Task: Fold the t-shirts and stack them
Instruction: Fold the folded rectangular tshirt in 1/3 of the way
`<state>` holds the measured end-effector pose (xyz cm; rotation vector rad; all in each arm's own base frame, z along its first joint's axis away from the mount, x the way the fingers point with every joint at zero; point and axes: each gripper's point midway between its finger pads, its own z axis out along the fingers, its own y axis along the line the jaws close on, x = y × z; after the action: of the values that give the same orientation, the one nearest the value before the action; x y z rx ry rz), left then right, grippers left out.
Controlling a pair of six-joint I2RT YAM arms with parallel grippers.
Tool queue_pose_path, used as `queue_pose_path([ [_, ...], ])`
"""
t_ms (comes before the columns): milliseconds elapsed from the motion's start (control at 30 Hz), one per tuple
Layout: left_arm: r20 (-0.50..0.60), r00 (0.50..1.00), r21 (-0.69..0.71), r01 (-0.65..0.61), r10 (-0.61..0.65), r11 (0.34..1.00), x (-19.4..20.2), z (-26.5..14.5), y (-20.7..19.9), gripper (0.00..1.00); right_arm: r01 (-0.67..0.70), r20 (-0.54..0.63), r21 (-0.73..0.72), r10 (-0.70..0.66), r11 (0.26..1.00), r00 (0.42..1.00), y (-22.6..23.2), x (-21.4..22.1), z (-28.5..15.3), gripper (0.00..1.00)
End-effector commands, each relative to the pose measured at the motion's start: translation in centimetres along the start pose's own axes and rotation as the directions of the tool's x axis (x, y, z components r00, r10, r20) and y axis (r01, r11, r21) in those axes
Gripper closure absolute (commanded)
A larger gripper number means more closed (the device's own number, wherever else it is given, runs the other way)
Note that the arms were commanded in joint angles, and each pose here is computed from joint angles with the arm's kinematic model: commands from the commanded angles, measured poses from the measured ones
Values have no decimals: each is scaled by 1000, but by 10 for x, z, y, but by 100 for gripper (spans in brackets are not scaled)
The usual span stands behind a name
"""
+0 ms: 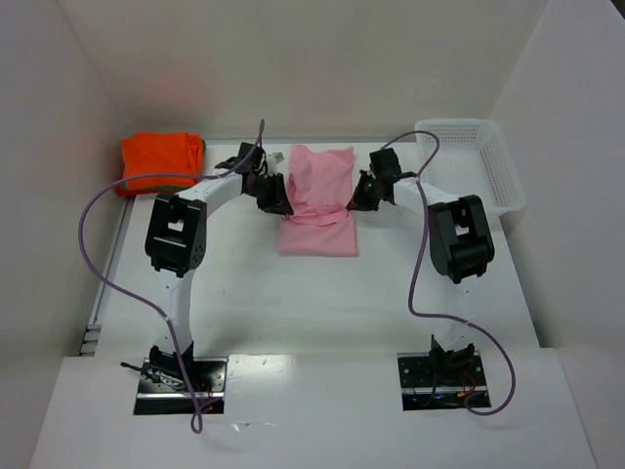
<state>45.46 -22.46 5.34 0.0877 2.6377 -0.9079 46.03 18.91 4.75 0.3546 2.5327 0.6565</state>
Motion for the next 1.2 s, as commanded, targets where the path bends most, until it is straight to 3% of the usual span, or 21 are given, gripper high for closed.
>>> queue_pose_path([
  [0, 69, 997, 42, -48, 45, 998, -31, -8, -7, 70, 64, 101, -71, -56, 995, 993, 27, -40, -5, 95],
  [67, 69, 996, 41, -61, 58, 997, -31, -8, -7, 58, 75, 108, -74, -67, 994, 992, 29, -44, -4, 69],
  [100, 91, 994, 42, -65, 61, 997, -39, -12, -6, 41, 77, 124, -68, -68, 995, 990, 30, -49, -5, 60],
  [133, 91, 993, 41, -76, 72, 996, -39, -12, -5, 36, 80, 141, -67, -70, 995, 988, 33, -55, -7, 53],
  [167, 129, 988, 44, -90, 83, 995, -47, -21, -7, 33, 81, 158, -60, -71, 995, 985, 33, -59, -10, 39],
  [233, 159, 983, 46, -100, 92, 994, -55, -31, -10, 21, 88, 196, -60, -75, 994, 978, 40, -70, -21, 31],
  [333, 197, 971, 48, -147, 134, 988, -63, -54, -27, 18, 111, 248, -75, -89, 991, 965, 53, -84, -41, 22],
  [433, 254, 952, 5, -176, 169, 984, -66, -86, -39, 14, 134, 301, -89, -102, 987, 948, 66, -92, -73, 21],
  [500, 301, 934, 10, -206, 194, 978, -63, -110, -54, 13, 148, 284, -106, -113, 983, 952, 65, -79, -84, 27],
  [533, 271, 950, 24, -167, 154, 986, -46, -105, -48, 15, 173, 327, -146, -118, 974, 938, 77, -83, -103, 37],
  [600, 303, 941, 53, -178, 154, 983, -37, -118, -59, 21, 175, 303, -162, -120, 971, 945, 72, -66, -106, 59],
  [633, 288, 946, 79, -178, 148, 981, -27, -116, -64, 38, 204, 310, -184, -140, 962, 940, 80, -60, -113, 78],
  [700, 267, 954, 112, -171, 136, 979, -6, -109, -67, 64, 219, 242, -229, -162, 948, 956, 84, -30, -105, 92],
  [767, 230, 962, 146, -182, 145, 972, 11, -97, -78, 84, 240, 210, -233, -192, 942, 959, 88, -12, -98, 100],
  [800, 223, 963, 152, -191, 154, 970, 14, -94, -83, 95, 262, 173, -240, -225, 935, 959, 92, 10, -91, 100],
  [833, 191, 968, 160, -193, 161, 968, 27, -83, -85, 99, 271, 173, -240, -234, 932, 957, 94, 16, -88, 100],
  [1167, 104, 990, 215, -120, 99, 969, 42, -21, -69, 100, 225, 72, -232, -214, 946, 974, 70, 56, -47, 100],
])
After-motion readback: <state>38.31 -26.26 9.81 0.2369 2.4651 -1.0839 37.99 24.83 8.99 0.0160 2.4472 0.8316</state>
